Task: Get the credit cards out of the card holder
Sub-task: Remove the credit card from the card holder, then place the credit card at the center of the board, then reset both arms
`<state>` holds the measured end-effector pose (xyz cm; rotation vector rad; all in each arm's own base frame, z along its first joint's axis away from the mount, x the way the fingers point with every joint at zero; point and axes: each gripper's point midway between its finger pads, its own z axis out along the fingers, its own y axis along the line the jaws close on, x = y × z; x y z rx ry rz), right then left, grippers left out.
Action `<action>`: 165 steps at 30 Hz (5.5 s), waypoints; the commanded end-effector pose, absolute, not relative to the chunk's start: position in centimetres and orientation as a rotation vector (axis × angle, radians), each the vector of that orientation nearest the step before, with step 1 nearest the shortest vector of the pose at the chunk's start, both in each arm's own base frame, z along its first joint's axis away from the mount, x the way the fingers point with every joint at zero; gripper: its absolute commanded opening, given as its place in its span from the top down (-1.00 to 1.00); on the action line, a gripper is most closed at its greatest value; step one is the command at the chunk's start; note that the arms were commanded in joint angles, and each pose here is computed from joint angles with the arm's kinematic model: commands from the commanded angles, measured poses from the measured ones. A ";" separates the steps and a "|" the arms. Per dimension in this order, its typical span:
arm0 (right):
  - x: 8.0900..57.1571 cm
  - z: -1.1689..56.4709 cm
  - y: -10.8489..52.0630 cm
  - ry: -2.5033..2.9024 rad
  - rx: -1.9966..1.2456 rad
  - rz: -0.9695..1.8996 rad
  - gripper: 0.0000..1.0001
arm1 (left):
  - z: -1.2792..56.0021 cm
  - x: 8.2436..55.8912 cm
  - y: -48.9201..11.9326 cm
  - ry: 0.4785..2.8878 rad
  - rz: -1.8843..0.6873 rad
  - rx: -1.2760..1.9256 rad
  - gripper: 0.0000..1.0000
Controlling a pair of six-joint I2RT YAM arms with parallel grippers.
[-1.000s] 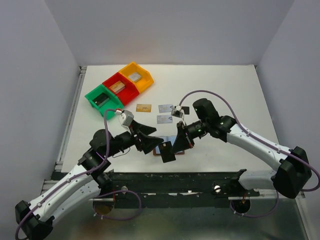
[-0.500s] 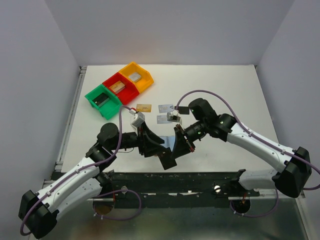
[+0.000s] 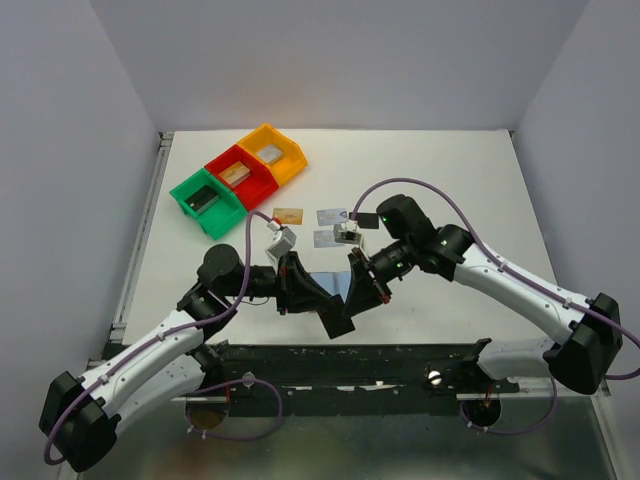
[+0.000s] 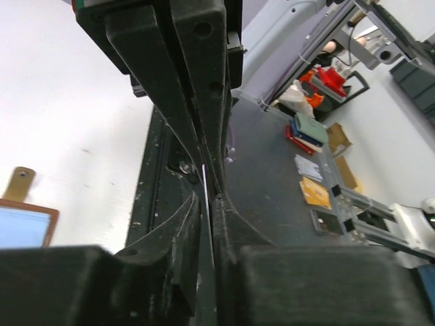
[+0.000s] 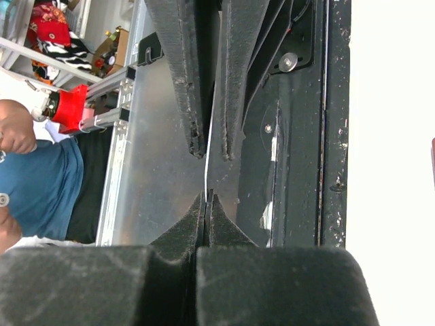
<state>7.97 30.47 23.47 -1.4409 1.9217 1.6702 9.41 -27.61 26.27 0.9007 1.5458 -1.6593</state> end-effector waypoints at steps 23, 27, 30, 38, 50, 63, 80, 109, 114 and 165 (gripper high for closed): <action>19.8 28.1 29.1 1.814 -0.498 1.610 -0.54 | 30.9 19.1 -18.9 1.100 -1.429 -0.126 1.00; 20.3 27.8 30.0 1.806 -0.477 1.707 -0.54 | 31.3 19.2 -18.6 1.062 -1.463 -0.167 1.00; 20.3 27.6 30.6 1.799 -0.471 1.763 -0.47 | 31.5 19.3 -18.6 1.054 -1.469 -0.170 1.00; 19.3 28.5 32.6 1.763 -0.540 1.861 -0.20 | 31.1 20.1 -18.6 1.064 -1.465 -0.215 1.00; 19.1 27.6 35.0 1.814 -0.568 1.881 0.24 | 30.8 20.5 -18.6 1.083 -1.469 -0.242 1.00; 19.3 27.8 34.9 1.777 -0.571 1.874 0.99 | 29.9 20.8 -19.1 1.134 -1.471 -0.246 1.00; 28.6 17.1 22.1 2.399 -0.218 1.019 0.99 | 23.9 23.6 -15.2 1.474 -1.075 -0.480 -0.98; 33.9 6.5 20.5 2.738 -0.039 1.259 0.99 | 20.7 22.9 -19.2 1.724 -1.042 -0.179 -0.98; 33.8 5.3 20.2 2.779 -0.008 1.254 0.99 | 20.5 23.1 -19.3 1.731 -1.032 -0.170 -0.98; 25.3 15.9 13.5 2.090 -0.044 0.381 -0.04 | 14.4 24.1 -13.0 2.146 -0.463 -0.474 -0.98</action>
